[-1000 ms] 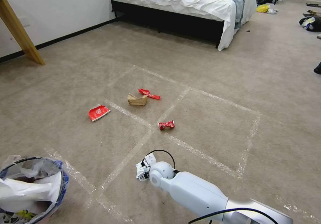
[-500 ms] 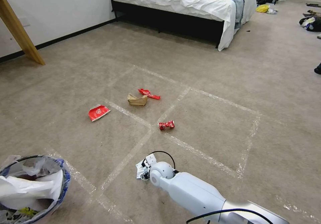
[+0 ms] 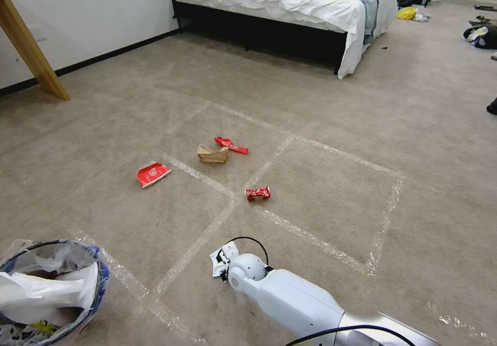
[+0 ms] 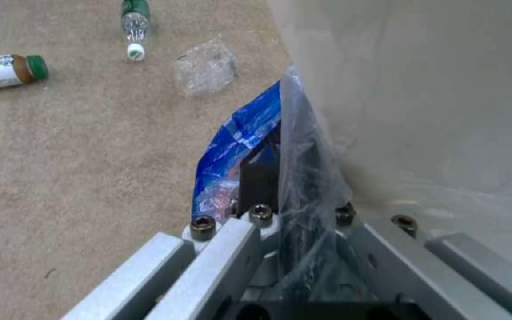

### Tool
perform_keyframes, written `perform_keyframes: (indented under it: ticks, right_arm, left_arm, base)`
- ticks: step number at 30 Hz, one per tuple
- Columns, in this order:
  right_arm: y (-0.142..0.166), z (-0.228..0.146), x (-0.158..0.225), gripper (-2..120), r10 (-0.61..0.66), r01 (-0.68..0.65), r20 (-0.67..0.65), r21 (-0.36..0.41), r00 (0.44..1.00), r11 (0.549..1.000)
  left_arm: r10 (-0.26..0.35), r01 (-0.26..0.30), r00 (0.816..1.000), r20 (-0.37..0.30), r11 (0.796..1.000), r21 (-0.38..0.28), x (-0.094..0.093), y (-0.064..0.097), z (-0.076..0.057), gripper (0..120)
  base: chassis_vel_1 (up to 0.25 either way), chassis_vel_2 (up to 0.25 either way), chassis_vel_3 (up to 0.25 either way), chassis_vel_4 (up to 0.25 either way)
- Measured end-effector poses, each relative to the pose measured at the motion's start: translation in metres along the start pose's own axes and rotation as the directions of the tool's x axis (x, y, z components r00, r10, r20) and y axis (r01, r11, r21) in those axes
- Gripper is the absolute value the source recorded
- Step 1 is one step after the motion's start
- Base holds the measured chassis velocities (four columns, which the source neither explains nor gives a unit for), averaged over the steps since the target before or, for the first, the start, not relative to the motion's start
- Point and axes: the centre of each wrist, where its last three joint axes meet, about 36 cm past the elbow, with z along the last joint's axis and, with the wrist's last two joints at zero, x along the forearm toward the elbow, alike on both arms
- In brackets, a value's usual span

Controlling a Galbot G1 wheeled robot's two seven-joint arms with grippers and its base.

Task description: Pick up the trash bin and place the garbage on the floor into it.

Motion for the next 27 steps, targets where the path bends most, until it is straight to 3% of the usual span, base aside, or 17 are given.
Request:
perform_keyframes:
  ticks: [3,16,27]
  right_arm:
    - [0.0,0.001,0.001,0,0.0,0.0,0.007,-0.001,1.0,1.0]
    - [-0.018,-0.006,0.032,0,-0.006,0.012,0.115,-0.049,0.993,0.999]
    - [-0.068,-0.033,0.087,0,0.025,0.022,0.349,-0.132,0.937,0.991]
  left_arm:
    - [-0.002,0.002,1.0,0.001,1.0,-0.001,0.0,0.0,0.001,1]
    - [0.012,-0.012,1.0,0.002,1.0,-0.007,0.002,-0.005,0.0,1]
    - [0.059,-0.059,0.998,-0.005,0.998,-0.008,0.004,-0.02,-0.003,1]
  base:
    - [0.0,0.0,0.0,0.0]
    - [0.0,0.0,0.0,0.0]
    - [0.0,0.0,0.0,0.0]
